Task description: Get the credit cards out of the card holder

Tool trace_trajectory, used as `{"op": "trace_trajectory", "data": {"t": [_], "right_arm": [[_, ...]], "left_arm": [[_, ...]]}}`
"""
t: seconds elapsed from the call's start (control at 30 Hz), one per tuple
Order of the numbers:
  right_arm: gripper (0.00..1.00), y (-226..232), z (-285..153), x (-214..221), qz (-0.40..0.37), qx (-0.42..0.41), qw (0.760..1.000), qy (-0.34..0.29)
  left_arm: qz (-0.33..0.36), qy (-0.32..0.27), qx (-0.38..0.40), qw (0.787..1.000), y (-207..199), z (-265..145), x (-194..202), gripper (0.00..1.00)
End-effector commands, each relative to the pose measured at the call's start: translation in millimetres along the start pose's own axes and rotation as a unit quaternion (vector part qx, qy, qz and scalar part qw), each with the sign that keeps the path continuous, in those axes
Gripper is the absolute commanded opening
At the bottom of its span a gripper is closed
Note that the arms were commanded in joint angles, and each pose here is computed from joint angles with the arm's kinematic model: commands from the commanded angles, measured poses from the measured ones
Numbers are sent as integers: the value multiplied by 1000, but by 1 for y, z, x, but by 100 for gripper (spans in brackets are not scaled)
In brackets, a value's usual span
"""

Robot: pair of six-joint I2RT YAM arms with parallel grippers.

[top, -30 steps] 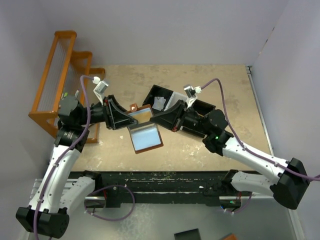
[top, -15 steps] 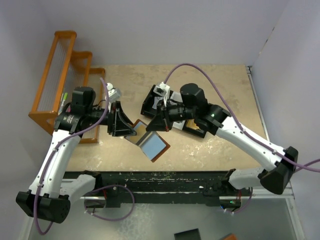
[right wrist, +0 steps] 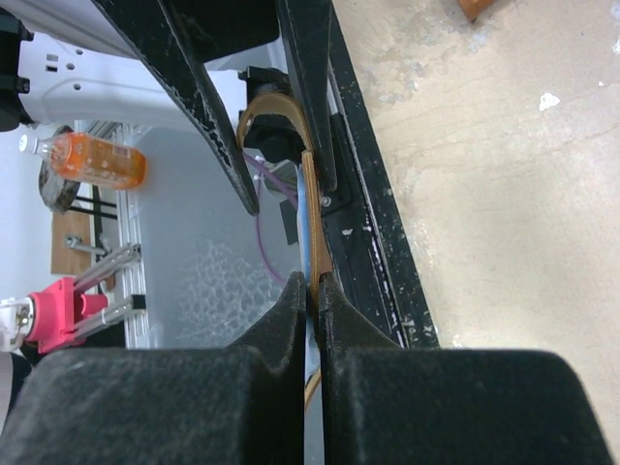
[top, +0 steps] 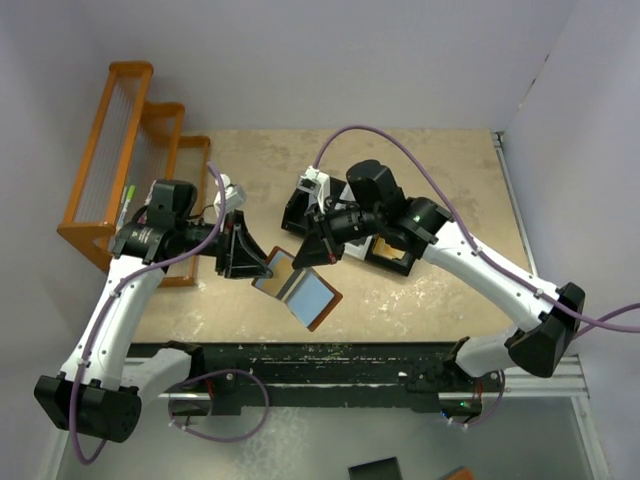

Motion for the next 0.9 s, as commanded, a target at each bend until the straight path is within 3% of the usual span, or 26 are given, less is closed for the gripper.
{"op": "trace_trajectory", "data": {"t": [0.0,0.13,0.37,0.43,0.5,0.6,0.73,0.8,0.87], "right_arm": [[0,14,-7,-18,-23,-22,999,-14],[0,17,-8,-22,-30,-30,999,-13],[3,20,-14,-24,-45,-28,998,-19],[25,12,-20,-29,-44,10,998,-37],[30,4,-36,-41,-33,54,995,-76],[47,-5,-77,-65,-7,127,976,-178],[59,23,-138,-84,-24,163,934,-316],[60,38,-146,-83,-29,132,929,-344],[60,47,-138,-80,-23,85,942,-325]], "left_arm": [[10,-1,25,1000,-1,2,4,42],[3,5,35,999,1,2,6,36],[1,-8,86,996,-16,1,-5,0],[-5,-13,91,996,-19,0,-12,0],[-12,-17,71,997,-19,0,-20,0],[-15,-42,12,999,-13,-1,-35,0],[-26,-82,-65,994,-1,-2,-50,0],[-39,-87,-80,992,6,-1,-53,0],[-55,-82,-79,992,13,1,-52,0]]}}
Point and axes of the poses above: each gripper's point midway between its finger pads, its own z axis out along the fingers, its own y axis along the line the jaws close on, x = y × z, the point moved 5 cm from there along -z, back along the fingers, and after that the axes turned 3 degrees about -z, right-handed, at the moved point
